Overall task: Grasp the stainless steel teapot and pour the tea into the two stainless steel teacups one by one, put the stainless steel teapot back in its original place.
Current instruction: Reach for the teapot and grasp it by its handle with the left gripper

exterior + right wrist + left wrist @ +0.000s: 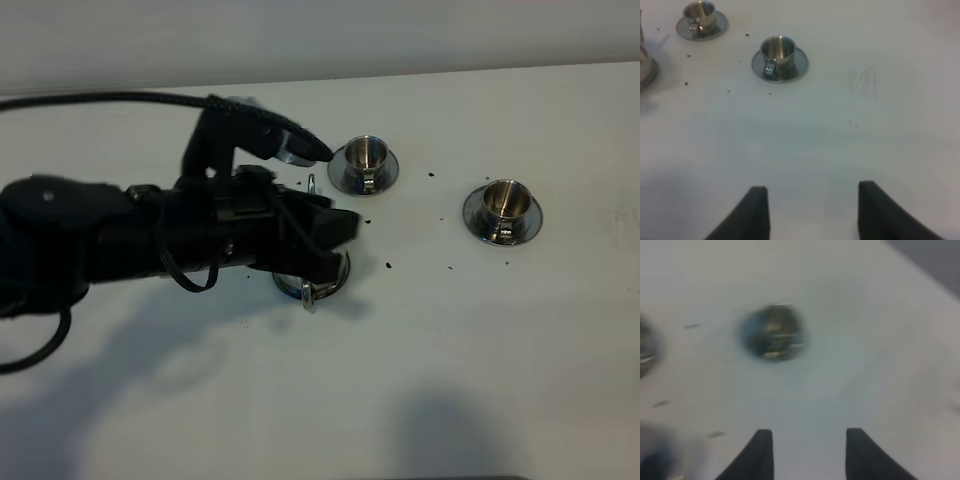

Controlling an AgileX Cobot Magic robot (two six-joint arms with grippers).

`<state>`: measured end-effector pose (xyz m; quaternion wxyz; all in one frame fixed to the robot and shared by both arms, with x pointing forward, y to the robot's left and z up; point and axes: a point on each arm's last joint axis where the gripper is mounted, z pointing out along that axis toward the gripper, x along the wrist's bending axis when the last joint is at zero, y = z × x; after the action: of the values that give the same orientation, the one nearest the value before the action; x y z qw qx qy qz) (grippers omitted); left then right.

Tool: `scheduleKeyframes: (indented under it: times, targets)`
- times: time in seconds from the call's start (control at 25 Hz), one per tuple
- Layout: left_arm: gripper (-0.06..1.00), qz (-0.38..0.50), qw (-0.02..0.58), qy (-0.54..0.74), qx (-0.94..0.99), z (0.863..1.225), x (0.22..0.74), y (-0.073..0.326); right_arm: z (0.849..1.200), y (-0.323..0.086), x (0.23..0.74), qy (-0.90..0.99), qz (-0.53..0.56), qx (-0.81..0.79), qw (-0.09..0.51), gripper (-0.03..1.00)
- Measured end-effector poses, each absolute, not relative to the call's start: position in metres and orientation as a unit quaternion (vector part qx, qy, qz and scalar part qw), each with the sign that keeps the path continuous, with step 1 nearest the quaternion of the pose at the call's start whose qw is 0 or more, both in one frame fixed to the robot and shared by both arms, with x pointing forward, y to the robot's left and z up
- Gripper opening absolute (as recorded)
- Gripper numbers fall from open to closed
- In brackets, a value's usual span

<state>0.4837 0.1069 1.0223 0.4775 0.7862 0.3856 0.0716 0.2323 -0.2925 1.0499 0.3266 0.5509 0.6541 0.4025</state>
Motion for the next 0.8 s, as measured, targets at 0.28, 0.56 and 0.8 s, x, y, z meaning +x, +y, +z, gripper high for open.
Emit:
scheduleKeyframes:
  times: [0.28, 0.56, 0.8]
  targets:
    - [0.38, -0.045, 0.395, 0.334, 0.854, 1.060, 0.480, 0.089, 1.050, -0.292, 0.232, 0.654, 0.403, 0.551, 0.326, 0.40]
    - [0.38, 0.007, 0.238, 0.463, 0.854, 1.083, 0.499, 0.108, 1.050, -0.292, 0.232, 0.654, 0.403, 0.551, 0.326, 0.40]
    - [0.38, -0.002, 0.144, 0.558, 0.817, 1.054, 0.526, 0.100, 1.050, -0.292, 0.232, 0.654, 0.403, 0.551, 0.326, 0.40]
